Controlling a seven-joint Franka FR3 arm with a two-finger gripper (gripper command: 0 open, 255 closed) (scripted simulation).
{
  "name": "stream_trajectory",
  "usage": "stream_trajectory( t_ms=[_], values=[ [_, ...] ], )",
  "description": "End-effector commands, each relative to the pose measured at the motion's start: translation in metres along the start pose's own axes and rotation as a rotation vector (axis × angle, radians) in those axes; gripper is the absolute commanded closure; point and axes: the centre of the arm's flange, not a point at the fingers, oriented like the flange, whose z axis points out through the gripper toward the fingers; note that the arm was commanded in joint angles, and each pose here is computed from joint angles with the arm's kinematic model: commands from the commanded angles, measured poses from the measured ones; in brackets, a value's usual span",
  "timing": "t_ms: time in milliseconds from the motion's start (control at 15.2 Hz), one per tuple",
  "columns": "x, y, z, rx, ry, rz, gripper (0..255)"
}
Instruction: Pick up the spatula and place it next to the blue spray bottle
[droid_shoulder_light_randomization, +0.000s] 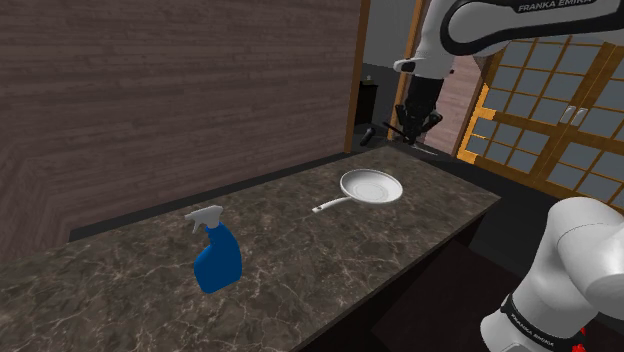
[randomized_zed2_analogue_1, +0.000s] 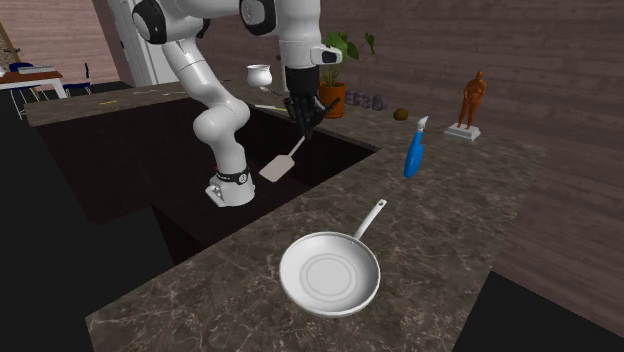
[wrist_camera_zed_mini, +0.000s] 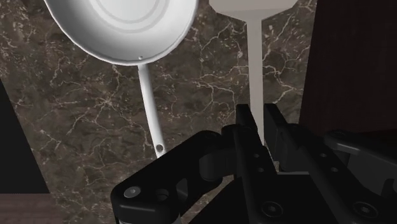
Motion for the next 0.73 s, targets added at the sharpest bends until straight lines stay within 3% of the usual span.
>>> stream_trajectory(
  t_ms=[0,66,660],
  values=[
    [0.000,0.000,-0.011,0.000,0.000,0.000,255],
    [0.001,0.000,-0.015,0.000,0.000,0.000,255],
    [0.117,-0.022,-0.007,0.000,0.000,0.000,255]
  ],
)
